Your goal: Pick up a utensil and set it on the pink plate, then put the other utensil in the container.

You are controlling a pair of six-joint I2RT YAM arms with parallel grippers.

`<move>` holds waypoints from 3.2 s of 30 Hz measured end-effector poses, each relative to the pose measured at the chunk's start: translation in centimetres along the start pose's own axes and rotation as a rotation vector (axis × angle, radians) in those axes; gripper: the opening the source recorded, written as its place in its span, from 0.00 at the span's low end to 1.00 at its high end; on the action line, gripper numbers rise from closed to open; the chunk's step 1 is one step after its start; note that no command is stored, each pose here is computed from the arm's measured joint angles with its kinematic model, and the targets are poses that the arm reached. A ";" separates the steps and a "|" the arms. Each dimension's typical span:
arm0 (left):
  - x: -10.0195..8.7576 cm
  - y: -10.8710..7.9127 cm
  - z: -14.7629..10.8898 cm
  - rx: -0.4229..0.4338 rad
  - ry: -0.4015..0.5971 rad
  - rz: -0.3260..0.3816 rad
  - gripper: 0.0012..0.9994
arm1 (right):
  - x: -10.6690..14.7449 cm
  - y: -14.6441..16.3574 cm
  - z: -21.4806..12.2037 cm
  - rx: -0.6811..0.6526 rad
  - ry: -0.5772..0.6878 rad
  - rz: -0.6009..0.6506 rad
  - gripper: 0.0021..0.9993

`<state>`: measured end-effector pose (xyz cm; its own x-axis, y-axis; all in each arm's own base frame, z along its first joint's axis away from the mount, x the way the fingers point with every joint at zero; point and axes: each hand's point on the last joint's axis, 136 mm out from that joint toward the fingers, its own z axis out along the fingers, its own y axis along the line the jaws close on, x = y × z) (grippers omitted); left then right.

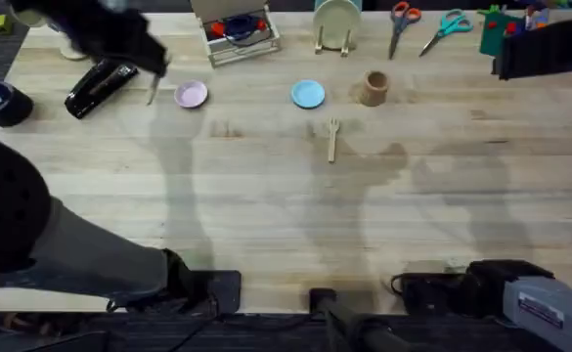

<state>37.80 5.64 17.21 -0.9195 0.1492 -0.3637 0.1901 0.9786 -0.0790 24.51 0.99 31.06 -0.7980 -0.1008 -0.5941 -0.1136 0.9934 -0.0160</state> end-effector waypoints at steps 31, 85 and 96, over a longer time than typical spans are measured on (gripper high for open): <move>-2.4 -0.9 11.9 -0.004 0.084 0.011 0.05 | 0.9 0.1 0.0 -0.006 0.038 0.002 1.00; -4.9 -2.3 -0.6 -0.031 -0.050 0.011 0.62 | 0.9 0.1 0.0 -0.007 0.038 0.002 0.99; -2.8 -4.8 -6.4 -0.002 -0.090 0.025 0.99 | 0.9 0.1 0.0 -0.007 0.038 0.002 1.00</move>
<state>37.24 1.43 24.53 -0.8797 0.1604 -0.4477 0.2119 0.9750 -0.0670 23.73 1.04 30.51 -0.8201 -0.1008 -0.5632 -0.1158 0.9932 -0.0092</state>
